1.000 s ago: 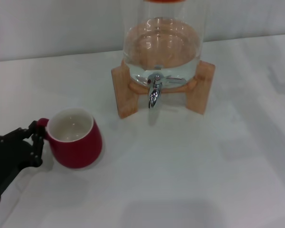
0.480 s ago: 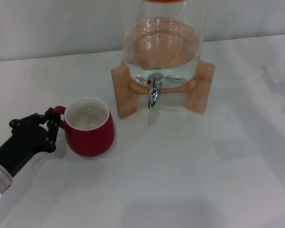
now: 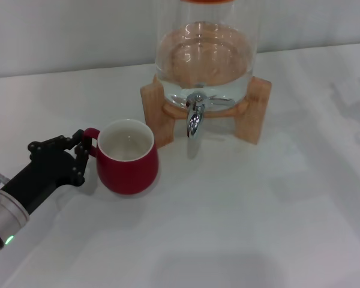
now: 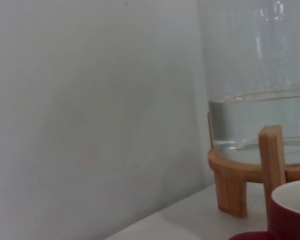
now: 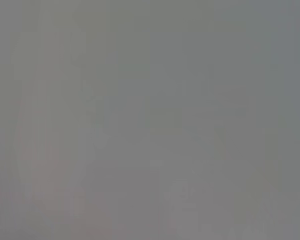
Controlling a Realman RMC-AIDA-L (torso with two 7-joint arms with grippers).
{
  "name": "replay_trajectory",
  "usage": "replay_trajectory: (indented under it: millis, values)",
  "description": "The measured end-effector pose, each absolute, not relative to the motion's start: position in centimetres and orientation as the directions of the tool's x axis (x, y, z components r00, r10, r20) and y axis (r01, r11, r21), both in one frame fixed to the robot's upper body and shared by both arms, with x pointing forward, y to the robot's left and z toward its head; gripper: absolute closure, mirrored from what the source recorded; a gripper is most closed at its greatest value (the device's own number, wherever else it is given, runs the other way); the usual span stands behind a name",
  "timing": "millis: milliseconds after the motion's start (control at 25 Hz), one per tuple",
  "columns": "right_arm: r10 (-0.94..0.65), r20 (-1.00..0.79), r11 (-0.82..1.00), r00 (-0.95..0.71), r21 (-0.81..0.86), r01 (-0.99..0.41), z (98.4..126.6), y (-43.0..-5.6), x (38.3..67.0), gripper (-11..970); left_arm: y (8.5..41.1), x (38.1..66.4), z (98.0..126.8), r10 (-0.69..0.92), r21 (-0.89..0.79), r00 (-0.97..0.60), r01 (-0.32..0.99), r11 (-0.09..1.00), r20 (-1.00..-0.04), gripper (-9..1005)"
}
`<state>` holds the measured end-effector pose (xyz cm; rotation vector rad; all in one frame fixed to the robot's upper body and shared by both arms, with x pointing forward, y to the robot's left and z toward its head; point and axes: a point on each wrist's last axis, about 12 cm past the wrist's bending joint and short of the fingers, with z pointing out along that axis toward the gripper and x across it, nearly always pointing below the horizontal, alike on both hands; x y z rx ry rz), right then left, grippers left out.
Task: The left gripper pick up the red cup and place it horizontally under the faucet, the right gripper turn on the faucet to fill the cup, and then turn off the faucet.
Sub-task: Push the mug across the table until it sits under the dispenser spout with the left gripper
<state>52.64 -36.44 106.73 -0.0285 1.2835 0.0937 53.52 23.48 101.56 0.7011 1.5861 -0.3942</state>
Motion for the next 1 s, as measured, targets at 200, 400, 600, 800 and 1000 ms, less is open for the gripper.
replay_trajectory:
  millis: [200, 400, 600, 800, 1000]
  values:
    - [0.054, -0.957, 0.996, 0.284, 0.031, -0.088, 106.8, -36.4, 52.7, 240, 22.8, 53.7, 101.8, 0.217, 0.161, -0.003, 0.661, 0.733, -0.976, 892]
    - [0.055, -0.956, 0.995, 0.288, 0.03, -0.09, 106.8, -36.4, 52.7, 240, 22.1, 53.8, 101.9, 0.23, 0.173, 0.007, 0.683, 0.71, -0.973, 891]
    - [0.055, -0.956, 0.995, 0.289, 0.03, -0.091, 106.9, -36.3, 52.7, 240, 21.7, 53.9, 101.9, 0.243, 0.183, 0.013, 0.697, 0.694, -0.97, 891]
    - [0.055, -0.955, 0.995, 0.29, 0.03, -0.092, 106.9, -36.3, 52.7, 241, 21.2, 54.0, 101.9, 0.26, 0.194, 0.018, 0.713, 0.673, -0.966, 890]
    - [0.056, -0.955, 0.995, 0.291, 0.03, -0.093, 106.9, -36.3, 52.8, 241, 20.8, 54.1, 102.0, 0.265, 0.2, 0.024, 0.722, 0.662, -0.964, 890]
